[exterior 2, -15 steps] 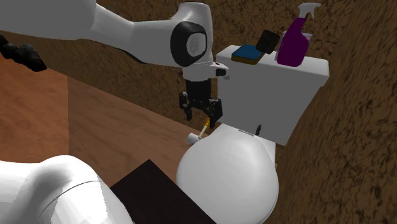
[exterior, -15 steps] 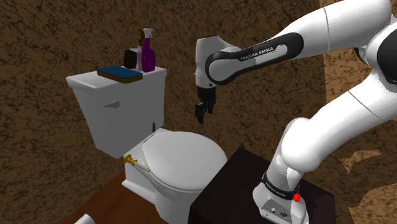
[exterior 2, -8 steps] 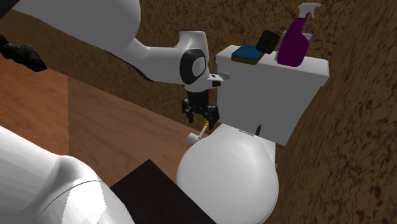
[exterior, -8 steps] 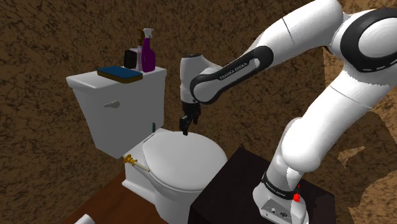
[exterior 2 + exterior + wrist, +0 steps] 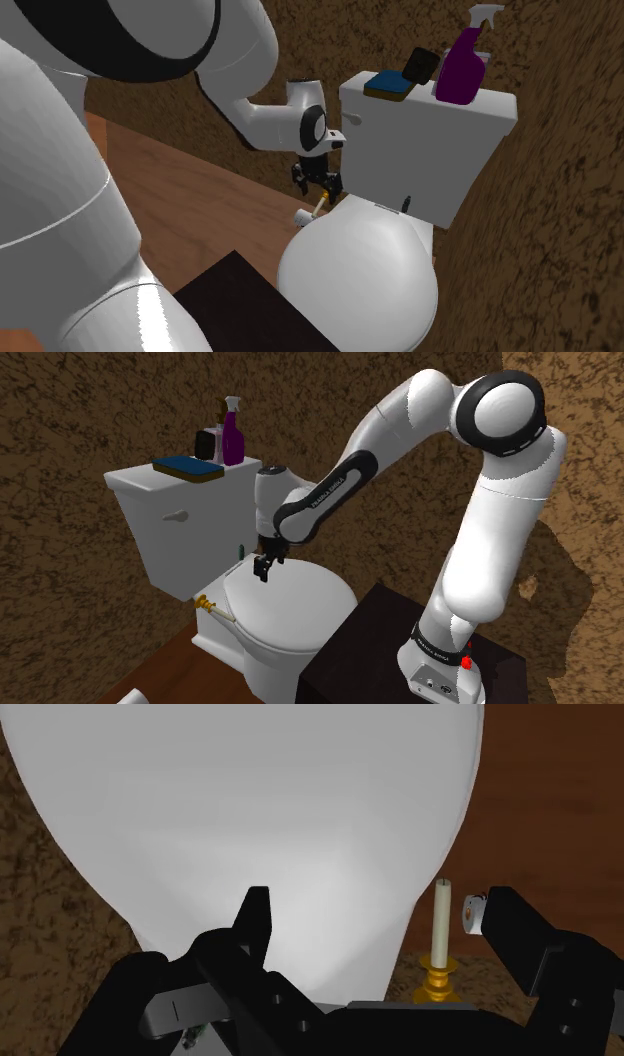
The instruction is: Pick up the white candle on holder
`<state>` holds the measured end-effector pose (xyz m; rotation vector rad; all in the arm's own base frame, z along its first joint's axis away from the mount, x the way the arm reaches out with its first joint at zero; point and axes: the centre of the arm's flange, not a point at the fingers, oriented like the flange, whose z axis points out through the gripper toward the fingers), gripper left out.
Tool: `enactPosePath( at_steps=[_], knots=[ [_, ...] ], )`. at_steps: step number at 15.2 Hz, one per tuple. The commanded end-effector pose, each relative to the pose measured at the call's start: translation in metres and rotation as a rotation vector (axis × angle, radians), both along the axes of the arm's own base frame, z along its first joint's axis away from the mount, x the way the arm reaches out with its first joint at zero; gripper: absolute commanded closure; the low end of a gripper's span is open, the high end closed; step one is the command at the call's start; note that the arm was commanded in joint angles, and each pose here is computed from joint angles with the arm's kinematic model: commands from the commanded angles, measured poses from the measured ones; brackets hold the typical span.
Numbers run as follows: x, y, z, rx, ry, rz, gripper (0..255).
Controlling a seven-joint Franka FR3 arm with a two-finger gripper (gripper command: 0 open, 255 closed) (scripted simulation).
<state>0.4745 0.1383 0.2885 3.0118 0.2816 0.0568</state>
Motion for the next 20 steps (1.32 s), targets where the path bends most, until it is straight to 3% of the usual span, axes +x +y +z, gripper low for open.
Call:
enactPosePath(
  at_steps=[1,17,20],
  knots=[
    [0.01,0.01,-0.017,0.002,-0.014,0.007,0],
    [0.122,0.106,-0.155,0.013,-0.12,0.064,0],
    [0.123,0.107,-0.167,0.013,-0.121,0.065,0]
  ],
)
